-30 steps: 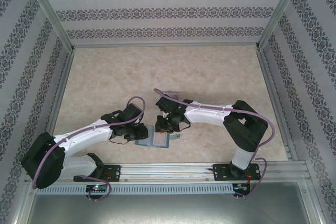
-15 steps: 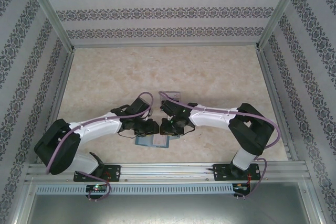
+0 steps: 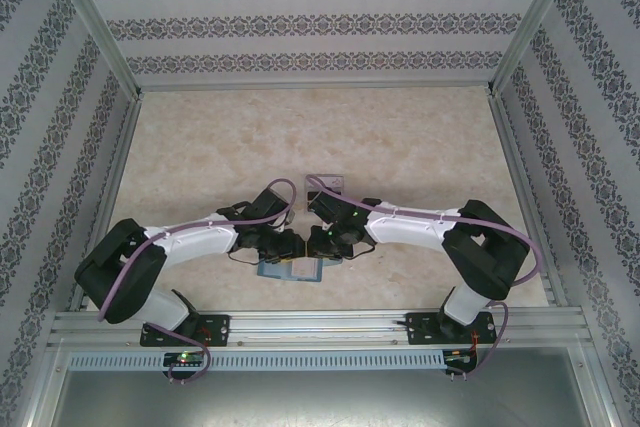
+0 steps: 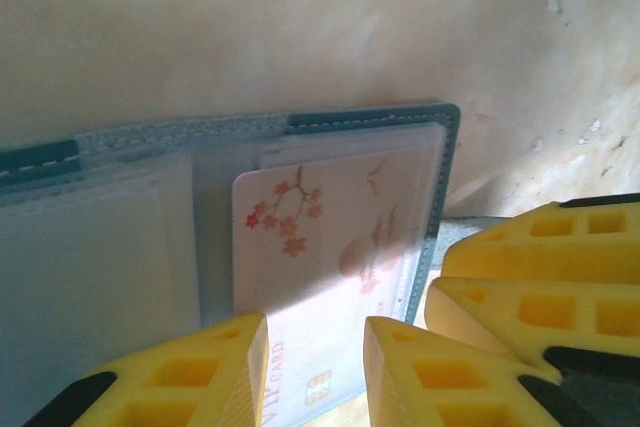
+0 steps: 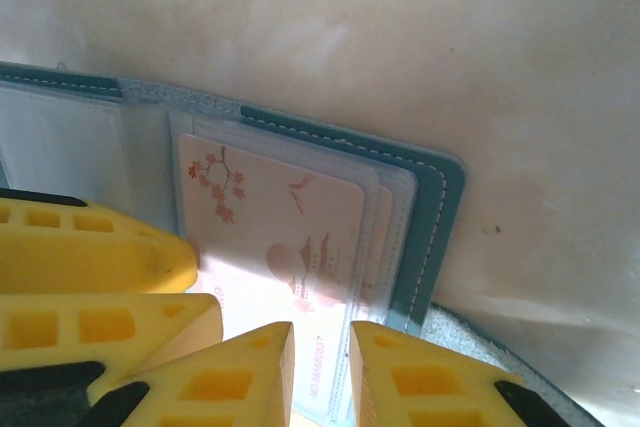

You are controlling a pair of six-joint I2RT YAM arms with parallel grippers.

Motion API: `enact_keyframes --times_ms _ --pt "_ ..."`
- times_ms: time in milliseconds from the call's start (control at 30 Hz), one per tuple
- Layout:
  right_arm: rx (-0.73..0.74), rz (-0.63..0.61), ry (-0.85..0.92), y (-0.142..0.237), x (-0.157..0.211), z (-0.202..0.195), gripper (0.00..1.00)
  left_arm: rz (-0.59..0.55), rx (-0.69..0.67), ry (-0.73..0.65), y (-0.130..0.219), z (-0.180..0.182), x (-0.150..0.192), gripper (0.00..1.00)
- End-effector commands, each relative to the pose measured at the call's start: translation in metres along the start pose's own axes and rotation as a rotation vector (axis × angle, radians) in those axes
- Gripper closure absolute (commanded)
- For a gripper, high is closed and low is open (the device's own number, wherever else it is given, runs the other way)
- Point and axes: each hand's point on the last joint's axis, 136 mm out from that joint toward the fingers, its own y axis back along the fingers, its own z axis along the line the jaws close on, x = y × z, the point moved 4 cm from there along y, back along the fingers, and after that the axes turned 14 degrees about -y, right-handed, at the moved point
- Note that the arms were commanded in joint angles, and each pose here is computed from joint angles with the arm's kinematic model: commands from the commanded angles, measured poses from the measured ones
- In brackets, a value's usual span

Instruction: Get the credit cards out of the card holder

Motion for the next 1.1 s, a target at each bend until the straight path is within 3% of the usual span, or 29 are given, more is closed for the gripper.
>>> enact_keyframes --times_ms 0,433,1067 --pt "-0.039 0.01 -0.01 -0.001 0.005 0.004 0.76 -0.007 -0.01 0.024 -0.004 0.007 0.0 0.68" --pt "-0.008 0.028 -0.031 -0.02 0.003 -0.008 0.76 -0.006 -0.044 0.024 -0.002 0.012 0.002 0.68" --pt "0.102 -0.025 -0.022 -0.016 -0.002 -0.026 0.79 -0.031 -0.113 0.009 0.013 0.018 0.006 0.66"
